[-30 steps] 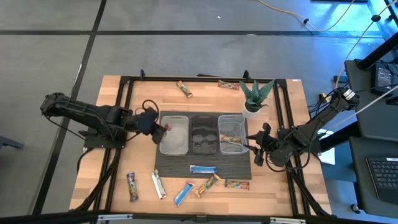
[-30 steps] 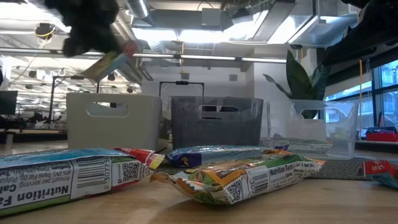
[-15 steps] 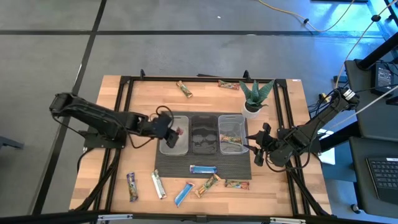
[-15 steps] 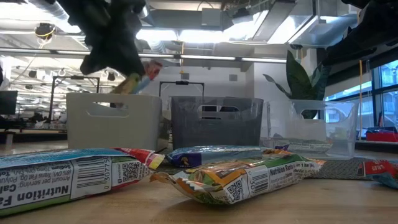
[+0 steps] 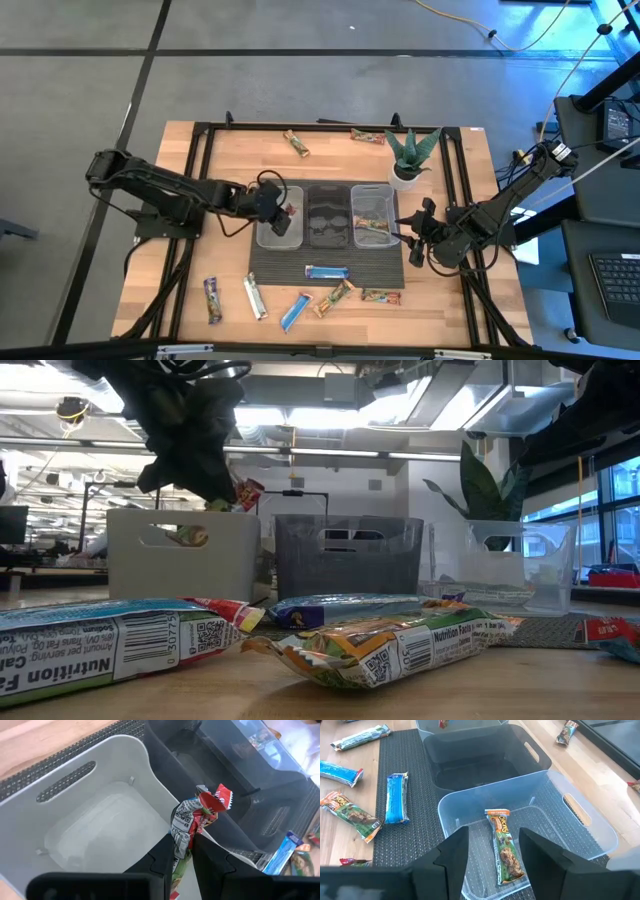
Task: Pick and place Granola Bars by type
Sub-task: Put the red granola bar into the gray bin, then put the blue granola bar into the black bin
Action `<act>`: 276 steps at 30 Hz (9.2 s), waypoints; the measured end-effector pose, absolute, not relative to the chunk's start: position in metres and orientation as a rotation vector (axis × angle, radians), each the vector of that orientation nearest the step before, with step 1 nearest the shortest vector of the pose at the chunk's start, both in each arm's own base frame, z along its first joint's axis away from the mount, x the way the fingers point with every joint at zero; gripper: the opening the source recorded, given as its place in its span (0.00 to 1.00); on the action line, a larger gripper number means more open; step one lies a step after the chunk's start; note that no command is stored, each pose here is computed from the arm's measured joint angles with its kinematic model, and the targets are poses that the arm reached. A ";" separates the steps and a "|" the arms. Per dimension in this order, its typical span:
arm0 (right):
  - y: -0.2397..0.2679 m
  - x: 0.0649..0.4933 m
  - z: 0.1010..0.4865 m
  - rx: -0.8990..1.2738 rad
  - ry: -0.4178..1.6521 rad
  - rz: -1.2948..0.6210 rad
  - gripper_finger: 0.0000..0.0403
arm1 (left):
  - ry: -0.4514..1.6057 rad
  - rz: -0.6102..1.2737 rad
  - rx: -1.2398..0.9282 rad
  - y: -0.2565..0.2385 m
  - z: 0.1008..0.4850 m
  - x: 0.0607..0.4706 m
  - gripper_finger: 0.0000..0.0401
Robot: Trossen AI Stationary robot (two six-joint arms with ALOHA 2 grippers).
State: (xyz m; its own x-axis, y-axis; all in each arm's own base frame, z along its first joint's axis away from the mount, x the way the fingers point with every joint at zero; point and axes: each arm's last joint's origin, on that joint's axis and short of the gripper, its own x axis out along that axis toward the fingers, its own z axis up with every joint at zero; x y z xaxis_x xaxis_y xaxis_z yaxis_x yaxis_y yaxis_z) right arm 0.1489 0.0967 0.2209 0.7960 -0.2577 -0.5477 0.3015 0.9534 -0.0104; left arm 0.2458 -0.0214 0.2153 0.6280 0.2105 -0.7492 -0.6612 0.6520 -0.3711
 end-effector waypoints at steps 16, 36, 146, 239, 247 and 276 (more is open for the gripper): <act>0.097 0.149 0.221 0.109 0.570 -0.307 0.44 | 0.727 0.550 -0.701 -0.021 0.215 0.246 0.22; 0.093 0.150 0.221 0.010 0.587 -0.310 0.44 | 0.798 0.431 -0.641 -0.023 0.215 0.246 0.25; 0.153 0.352 0.129 -0.033 0.946 0.004 0.58 | 0.035 -0.076 -0.188 -0.047 0.216 0.167 0.25; 0.162 0.360 0.145 -0.125 0.998 0.130 0.21 | 0.053 -0.074 -0.187 -0.047 0.215 0.167 0.25; 0.165 0.363 0.171 -0.183 1.101 0.140 0.21 | 0.053 -0.075 -0.187 -0.047 0.215 0.167 0.25; 0.085 0.383 0.248 0.089 1.074 -0.674 0.21 | 0.077 -0.070 -0.248 -0.047 0.212 0.166 0.25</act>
State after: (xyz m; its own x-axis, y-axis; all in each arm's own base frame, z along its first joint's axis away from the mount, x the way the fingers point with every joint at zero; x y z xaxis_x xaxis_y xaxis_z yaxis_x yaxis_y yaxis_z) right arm 0.3835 0.0845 0.2479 0.2992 -0.4650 -0.8332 0.5481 0.7985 -0.2489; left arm 0.1664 -0.0468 0.2124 0.9946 -0.0785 -0.0676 0.0595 0.9670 -0.2479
